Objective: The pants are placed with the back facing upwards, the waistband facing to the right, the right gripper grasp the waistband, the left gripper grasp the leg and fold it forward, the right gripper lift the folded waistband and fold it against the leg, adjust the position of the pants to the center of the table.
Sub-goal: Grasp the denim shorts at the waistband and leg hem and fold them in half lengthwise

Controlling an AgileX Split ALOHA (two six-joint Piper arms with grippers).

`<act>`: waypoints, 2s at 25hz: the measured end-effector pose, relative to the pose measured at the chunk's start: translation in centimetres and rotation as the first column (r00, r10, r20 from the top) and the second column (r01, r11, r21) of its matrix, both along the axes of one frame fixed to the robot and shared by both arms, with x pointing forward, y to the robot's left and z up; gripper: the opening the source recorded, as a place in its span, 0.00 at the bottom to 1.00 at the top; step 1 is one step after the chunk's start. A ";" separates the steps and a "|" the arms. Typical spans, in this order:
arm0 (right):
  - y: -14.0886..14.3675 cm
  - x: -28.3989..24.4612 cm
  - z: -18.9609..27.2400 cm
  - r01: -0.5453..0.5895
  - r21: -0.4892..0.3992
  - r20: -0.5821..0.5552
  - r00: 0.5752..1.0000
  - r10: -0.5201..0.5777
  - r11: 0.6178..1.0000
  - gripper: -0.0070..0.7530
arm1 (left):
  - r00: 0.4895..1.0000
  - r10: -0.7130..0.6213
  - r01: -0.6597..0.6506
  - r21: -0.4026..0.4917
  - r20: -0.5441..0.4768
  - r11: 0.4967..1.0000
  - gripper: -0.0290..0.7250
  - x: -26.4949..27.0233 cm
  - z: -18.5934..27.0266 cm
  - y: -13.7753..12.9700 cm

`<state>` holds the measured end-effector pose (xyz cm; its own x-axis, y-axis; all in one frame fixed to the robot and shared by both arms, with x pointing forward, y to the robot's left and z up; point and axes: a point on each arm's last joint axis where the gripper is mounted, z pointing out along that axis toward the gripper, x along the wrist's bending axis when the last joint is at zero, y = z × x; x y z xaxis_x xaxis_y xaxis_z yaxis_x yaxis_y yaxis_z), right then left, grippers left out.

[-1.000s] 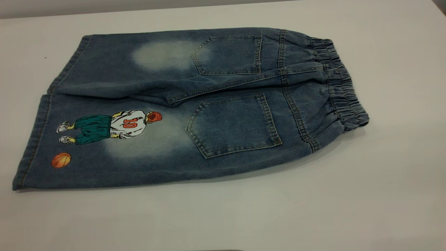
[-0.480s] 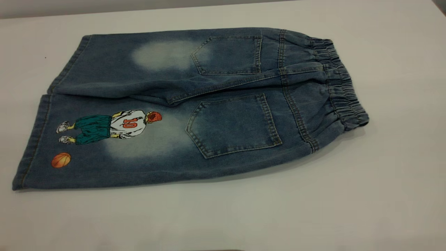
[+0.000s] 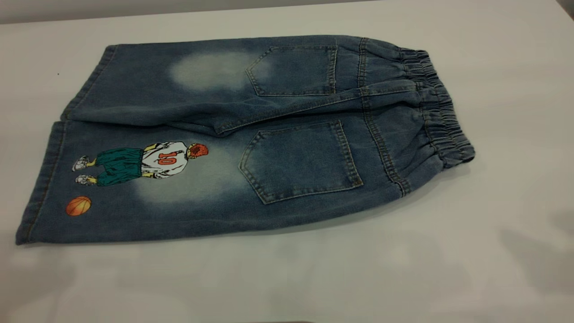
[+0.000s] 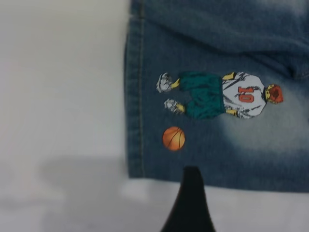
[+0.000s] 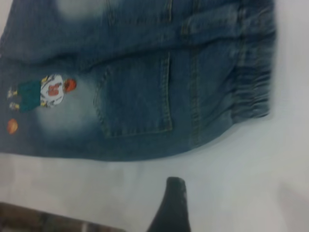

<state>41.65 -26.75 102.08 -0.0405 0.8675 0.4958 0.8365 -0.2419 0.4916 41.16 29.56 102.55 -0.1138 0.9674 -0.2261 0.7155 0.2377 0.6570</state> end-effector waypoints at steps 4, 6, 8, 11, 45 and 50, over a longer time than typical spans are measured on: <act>0.3 2.8 -3.2 -0.003 0.077 -0.114 0.993 0.011 0.997 0.78 | 1.000 -0.010 0.010 -0.003 -0.019 1.000 0.76 2.0 -1.5 0.0; 0.4 4.0 -4.7 0.011 0.114 -0.153 0.988 0.006 0.993 0.78 | 1.000 -0.019 0.019 0.008 -0.019 1.000 0.76 2.6 -2.0 0.0; 0.4 5.1 -6.6 0.036 0.138 -0.190 0.982 -0.009 0.990 0.78 | 1.000 -0.021 0.021 0.020 -0.001 1.000 0.76 3.1 -2.2 0.1; 0.4 6.5 -9.3 0.081 0.166 -0.244 0.969 -0.038 0.983 0.78 | 0.999 -0.022 0.020 0.038 0.035 0.999 0.76 3.4 -2.0 0.2; 0.1 11.4 -20.3 0.198 0.217 -0.347 0.931 -0.114 0.956 0.78 | 0.996 -0.007 0.003 0.047 0.086 0.999 0.76 3.8 -1.7 0.3; 0.1 11.7 -20.3 0.195 0.225 -0.342 0.933 -0.110 0.955 0.78 | 0.996 -0.007 0.003 0.046 0.086 0.999 0.76 3.8 -1.7 0.3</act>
